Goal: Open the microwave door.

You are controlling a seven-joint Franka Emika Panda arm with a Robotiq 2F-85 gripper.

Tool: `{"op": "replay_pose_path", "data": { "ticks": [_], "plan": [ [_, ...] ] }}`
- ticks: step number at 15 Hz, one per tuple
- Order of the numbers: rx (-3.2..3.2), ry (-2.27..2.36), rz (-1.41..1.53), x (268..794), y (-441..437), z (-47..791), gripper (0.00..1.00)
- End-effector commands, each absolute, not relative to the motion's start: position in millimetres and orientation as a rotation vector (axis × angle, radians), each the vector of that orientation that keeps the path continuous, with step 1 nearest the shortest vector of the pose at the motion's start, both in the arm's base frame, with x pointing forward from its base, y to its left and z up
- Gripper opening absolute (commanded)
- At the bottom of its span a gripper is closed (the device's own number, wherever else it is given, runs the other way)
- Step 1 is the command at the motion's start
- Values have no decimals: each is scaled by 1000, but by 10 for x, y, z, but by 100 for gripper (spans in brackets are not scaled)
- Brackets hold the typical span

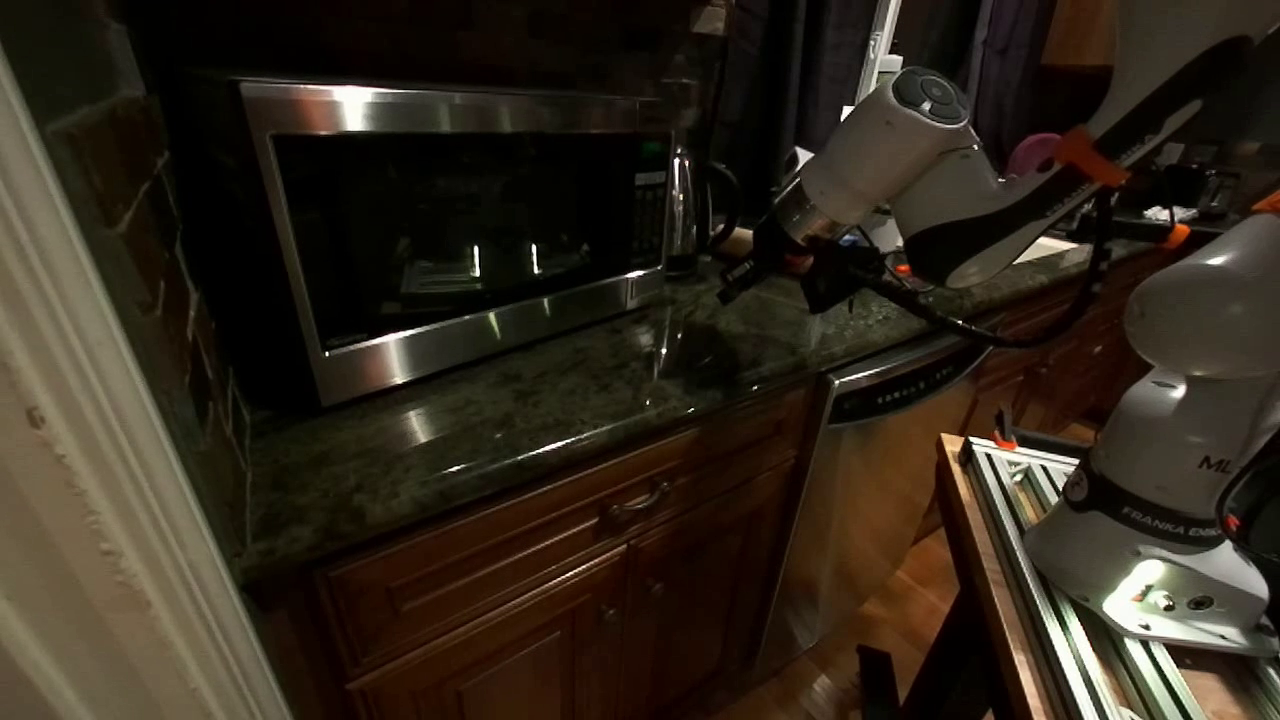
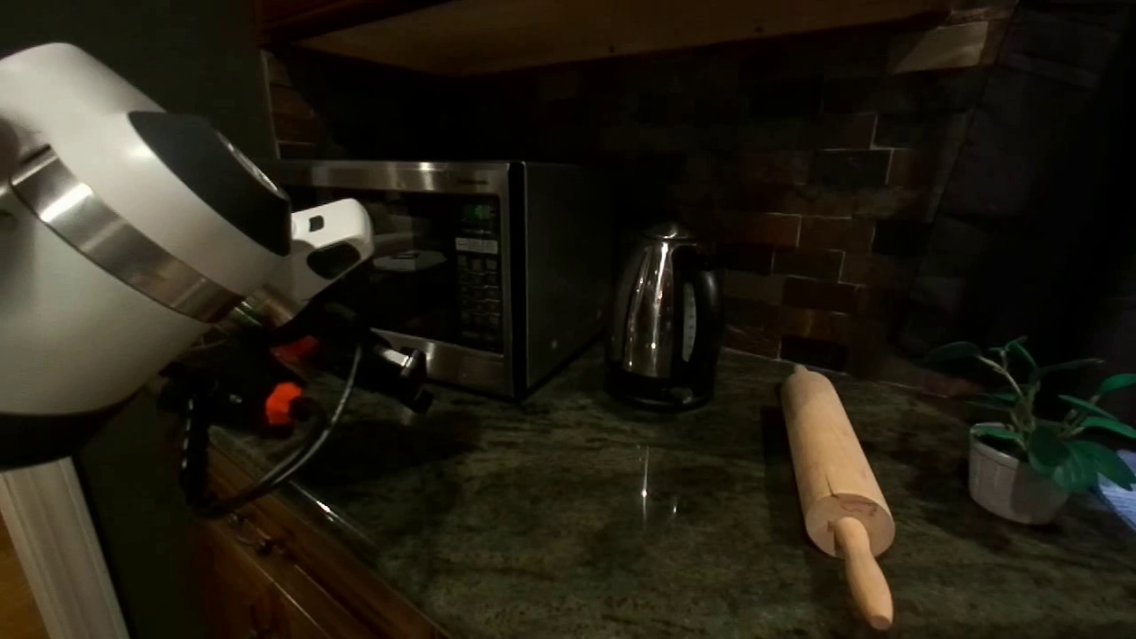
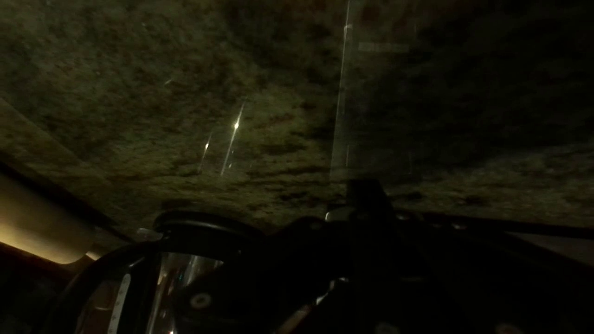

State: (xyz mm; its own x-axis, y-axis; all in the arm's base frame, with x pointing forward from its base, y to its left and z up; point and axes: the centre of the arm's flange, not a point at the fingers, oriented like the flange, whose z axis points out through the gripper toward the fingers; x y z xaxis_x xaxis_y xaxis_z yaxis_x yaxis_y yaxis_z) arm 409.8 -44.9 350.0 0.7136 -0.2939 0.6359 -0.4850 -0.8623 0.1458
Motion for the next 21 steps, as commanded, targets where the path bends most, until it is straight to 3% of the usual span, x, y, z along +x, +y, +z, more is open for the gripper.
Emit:
{"op": "replay_pose_path", "data": {
  "ticks": [1, 21],
  "plan": [
    [2619, -611, 897, 4099, -447, 3502, 1],
    [2641, -552, 1116, 4625, -720, 3091, 0]
  ]
}}
